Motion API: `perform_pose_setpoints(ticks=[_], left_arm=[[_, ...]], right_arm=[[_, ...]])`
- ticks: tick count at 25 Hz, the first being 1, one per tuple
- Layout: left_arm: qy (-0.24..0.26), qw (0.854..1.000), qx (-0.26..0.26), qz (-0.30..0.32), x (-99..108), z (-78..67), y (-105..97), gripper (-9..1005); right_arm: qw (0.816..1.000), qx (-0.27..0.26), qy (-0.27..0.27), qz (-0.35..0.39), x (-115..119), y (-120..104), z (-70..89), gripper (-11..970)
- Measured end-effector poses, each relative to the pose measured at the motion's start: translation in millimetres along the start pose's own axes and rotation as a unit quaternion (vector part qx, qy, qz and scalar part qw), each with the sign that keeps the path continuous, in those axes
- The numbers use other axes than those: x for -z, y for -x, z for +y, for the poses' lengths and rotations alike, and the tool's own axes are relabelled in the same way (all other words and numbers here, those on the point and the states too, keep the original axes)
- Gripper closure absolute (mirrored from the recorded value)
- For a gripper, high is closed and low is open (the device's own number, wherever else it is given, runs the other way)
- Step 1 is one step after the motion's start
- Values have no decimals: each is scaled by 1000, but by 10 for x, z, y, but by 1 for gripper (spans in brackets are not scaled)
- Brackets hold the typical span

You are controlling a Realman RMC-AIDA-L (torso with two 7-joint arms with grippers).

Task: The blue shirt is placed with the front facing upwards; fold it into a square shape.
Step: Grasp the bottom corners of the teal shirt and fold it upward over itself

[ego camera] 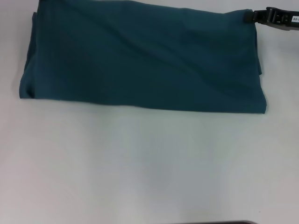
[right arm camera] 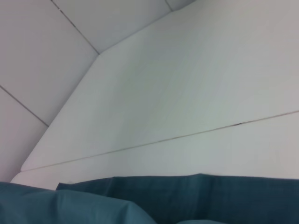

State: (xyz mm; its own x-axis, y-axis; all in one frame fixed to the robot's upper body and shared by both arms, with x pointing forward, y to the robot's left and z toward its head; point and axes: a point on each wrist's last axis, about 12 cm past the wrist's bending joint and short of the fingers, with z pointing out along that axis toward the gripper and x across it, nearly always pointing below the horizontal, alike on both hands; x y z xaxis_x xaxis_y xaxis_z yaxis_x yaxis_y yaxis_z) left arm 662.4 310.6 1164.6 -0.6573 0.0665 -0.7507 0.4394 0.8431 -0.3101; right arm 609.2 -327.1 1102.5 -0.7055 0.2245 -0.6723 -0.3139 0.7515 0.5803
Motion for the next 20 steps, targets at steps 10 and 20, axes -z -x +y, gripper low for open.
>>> perform_pose_setpoints(ticks=[10,20], left_arm=[[16,1000,0,-8,-100,-10,23,996],[25,1000,5,-10,-184,-22,-36,934]], right_arm=[[1000,-1,-10,-13,-48,42,-6,914],[1000,-8,-19,-18,-96,4,-23,914]])
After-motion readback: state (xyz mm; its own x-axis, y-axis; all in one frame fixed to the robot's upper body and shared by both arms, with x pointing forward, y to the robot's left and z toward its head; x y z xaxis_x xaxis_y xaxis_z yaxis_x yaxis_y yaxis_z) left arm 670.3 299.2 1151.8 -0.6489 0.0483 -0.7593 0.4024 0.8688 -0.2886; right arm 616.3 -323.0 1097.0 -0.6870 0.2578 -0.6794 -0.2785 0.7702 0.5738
